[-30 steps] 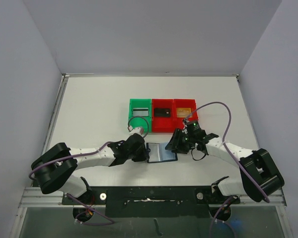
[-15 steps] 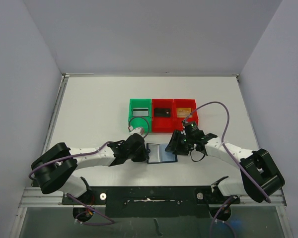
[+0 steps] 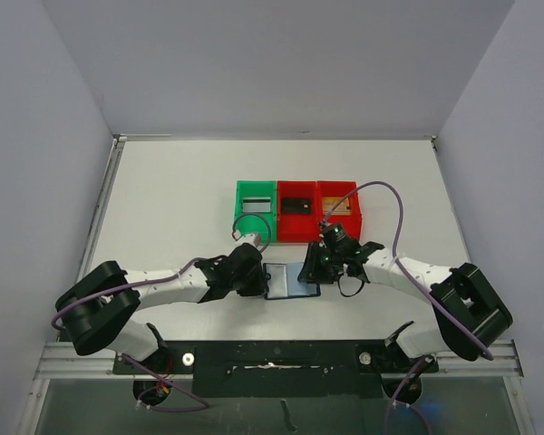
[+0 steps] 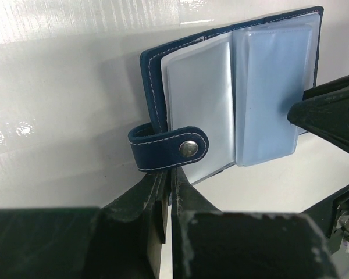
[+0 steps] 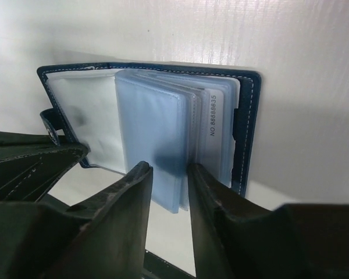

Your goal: Take the credit cards out of the card holder

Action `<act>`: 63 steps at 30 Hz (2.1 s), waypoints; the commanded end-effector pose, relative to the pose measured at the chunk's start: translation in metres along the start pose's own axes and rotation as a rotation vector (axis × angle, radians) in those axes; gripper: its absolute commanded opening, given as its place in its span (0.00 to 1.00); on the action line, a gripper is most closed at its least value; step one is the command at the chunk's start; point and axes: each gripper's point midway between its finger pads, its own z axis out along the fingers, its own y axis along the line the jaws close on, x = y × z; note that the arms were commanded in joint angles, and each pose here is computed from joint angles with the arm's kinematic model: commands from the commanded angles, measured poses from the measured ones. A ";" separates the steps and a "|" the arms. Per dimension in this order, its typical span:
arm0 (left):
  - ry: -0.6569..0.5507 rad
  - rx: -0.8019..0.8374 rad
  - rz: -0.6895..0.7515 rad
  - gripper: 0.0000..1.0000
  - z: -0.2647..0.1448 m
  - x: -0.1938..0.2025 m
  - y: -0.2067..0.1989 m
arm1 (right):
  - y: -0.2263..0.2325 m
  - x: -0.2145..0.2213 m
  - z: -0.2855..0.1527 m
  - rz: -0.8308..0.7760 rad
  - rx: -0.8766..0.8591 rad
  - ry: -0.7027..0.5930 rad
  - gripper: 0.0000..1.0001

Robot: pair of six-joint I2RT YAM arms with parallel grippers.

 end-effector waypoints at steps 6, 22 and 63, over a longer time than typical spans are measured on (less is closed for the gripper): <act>-0.017 0.064 0.012 0.00 -0.006 -0.011 -0.021 | 0.027 -0.021 -0.013 -0.031 -0.047 -0.071 0.22; -0.015 0.061 0.014 0.00 -0.006 -0.011 -0.020 | 0.019 -0.032 -0.028 -0.011 0.041 -0.120 0.44; -0.004 0.063 0.010 0.00 -0.006 -0.009 -0.020 | 0.020 -0.017 -0.017 -0.031 0.033 -0.069 0.30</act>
